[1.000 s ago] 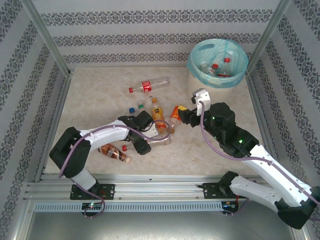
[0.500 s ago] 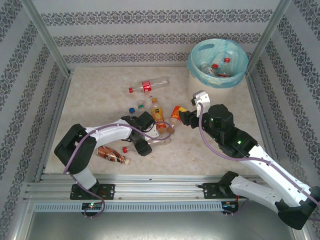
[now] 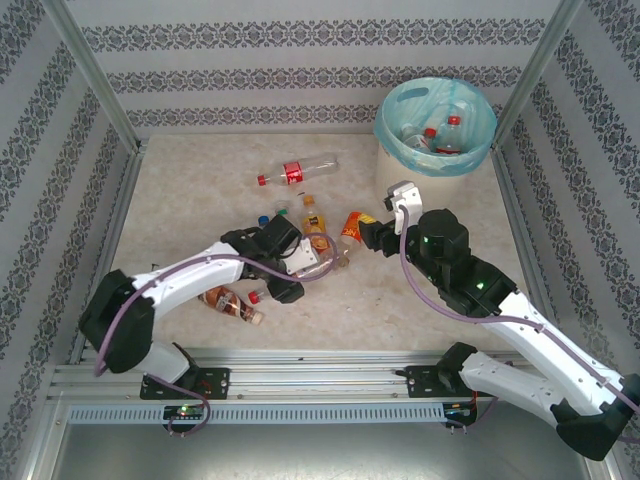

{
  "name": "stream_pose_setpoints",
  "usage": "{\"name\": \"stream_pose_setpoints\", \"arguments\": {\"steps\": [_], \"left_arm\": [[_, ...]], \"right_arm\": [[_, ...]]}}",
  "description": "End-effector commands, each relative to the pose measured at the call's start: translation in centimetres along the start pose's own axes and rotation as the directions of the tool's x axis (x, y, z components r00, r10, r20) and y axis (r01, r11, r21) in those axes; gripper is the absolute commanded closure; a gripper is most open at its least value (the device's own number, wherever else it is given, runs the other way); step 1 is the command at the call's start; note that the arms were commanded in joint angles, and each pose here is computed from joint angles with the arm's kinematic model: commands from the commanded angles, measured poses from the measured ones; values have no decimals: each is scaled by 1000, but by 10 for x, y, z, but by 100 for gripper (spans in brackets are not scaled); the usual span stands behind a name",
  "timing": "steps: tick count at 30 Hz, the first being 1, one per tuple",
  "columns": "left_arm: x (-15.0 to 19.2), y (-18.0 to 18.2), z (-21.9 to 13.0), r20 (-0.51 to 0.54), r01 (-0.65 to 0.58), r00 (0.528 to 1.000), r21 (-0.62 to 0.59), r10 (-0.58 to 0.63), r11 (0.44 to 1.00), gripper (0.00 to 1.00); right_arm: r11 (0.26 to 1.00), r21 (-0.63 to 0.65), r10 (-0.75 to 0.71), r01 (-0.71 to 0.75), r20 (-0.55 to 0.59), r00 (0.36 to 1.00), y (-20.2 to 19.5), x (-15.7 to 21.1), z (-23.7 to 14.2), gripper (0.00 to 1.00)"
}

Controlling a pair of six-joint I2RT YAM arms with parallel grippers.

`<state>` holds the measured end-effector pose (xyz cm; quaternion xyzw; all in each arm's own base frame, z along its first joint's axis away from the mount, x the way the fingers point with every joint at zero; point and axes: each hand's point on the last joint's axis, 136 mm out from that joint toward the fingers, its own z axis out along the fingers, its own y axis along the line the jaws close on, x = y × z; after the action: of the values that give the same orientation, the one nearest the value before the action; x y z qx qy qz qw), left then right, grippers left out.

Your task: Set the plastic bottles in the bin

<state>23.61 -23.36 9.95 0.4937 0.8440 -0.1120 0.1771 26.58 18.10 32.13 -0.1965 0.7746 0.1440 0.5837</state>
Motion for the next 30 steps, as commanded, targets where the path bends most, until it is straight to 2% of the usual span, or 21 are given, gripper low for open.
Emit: {"name": "stream_pose_setpoints", "arguments": {"steps": [1, 6, 13, 15, 20, 25, 30], "left_arm": [[-9, -12, -27, 59, -24, 998, 45, 21, 999, 37], [-25, -15, -58, 175, -16, 985, 25, 11, 1000, 37], [-62, -18, -101, 374, 11, 927, 27, -20, 1000, 37], [-73, -20, -115, 439, 3, 898, 29, -15, 1000, 37], [-103, -34, -155, 611, -75, 791, 47, 30, 996, 39], [-121, -40, -184, 713, -110, 700, 44, 46, 993, 39], [-133, -43, -205, 805, -122, 592, 30, 48, 992, 39]], "right_arm": [[999, 9, 34, -35, 67, 997, -3, -22, -11, 30], [997, -32, 69, -65, 108, 992, 3, -34, -15, 30], [978, -196, 121, -77, 225, 967, 28, -64, -24, 29], [965, -258, 127, -54, 272, 954, 38, -75, -28, 28], [912, -408, 138, 33, 383, 913, 65, -106, -49, 25], [857, -502, 156, 112, 461, 874, 83, -123, -69, 23], [804, -574, 173, 156, 477, 861, 97, -126, -79, 19]]}}
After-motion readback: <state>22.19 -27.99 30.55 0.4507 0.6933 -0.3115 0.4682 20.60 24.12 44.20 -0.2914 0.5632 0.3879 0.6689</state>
